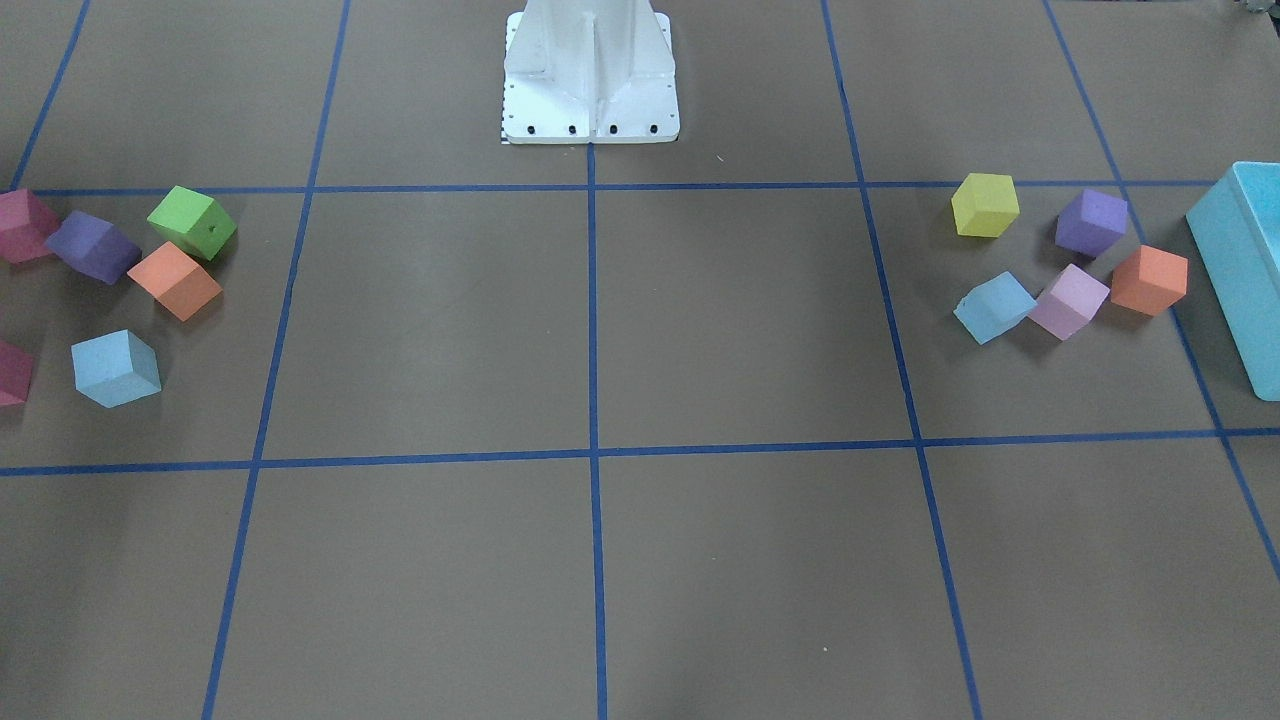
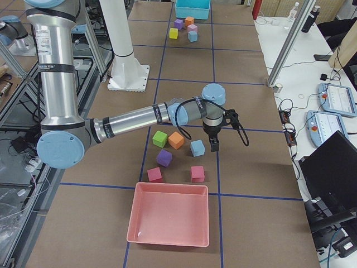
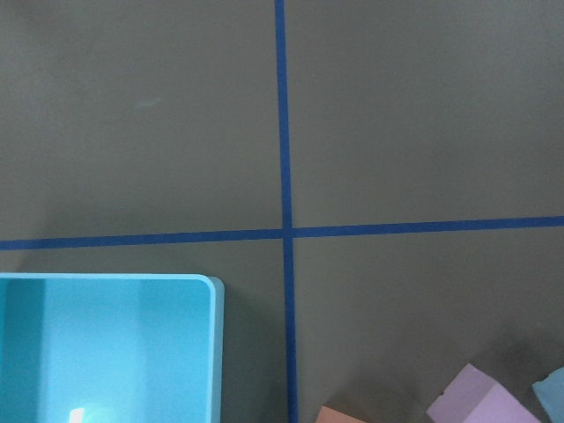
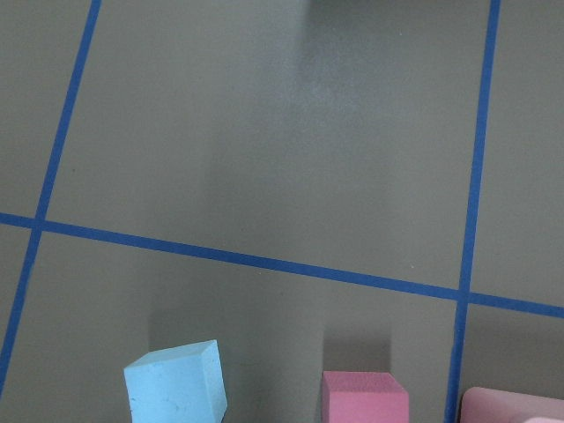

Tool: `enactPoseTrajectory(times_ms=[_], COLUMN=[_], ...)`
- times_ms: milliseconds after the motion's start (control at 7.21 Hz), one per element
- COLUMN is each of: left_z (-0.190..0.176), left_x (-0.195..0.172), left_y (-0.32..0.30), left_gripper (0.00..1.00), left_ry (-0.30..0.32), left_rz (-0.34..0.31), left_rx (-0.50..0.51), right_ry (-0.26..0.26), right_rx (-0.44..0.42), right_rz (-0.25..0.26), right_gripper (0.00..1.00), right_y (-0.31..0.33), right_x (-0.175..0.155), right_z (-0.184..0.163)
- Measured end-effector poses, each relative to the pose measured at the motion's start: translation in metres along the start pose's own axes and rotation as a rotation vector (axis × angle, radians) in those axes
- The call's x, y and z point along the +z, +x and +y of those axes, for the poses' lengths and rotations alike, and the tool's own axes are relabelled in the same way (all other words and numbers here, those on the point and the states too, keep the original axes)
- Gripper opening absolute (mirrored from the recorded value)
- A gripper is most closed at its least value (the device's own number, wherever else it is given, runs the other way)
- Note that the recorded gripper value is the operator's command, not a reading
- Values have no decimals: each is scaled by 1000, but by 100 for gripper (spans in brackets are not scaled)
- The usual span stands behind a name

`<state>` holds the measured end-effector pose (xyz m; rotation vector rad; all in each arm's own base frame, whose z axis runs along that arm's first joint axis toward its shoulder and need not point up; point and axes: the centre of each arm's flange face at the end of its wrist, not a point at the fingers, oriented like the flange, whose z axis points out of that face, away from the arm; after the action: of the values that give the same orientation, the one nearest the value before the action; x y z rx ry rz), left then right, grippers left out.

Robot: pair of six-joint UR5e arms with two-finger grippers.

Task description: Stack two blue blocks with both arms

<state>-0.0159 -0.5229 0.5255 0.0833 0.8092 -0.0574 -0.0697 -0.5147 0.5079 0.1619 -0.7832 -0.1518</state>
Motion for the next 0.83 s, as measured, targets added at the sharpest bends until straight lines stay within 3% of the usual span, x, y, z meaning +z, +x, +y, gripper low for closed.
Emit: enactPoseTrajectory(times_ms=[416, 832], left_z=[-5, 0], left_x=[23, 43], left_y=[63, 94], left_gripper=[99, 99], left_ry=[-31, -41], left_rz=[20, 35], left_rx=[-44, -49], right_ry=[-65, -70], right_rx=[-3, -32], right_rz=[-25, 23], right_gripper=[100, 98], right_y=[-47, -51], right_x=[42, 73], right_z=[2, 5])
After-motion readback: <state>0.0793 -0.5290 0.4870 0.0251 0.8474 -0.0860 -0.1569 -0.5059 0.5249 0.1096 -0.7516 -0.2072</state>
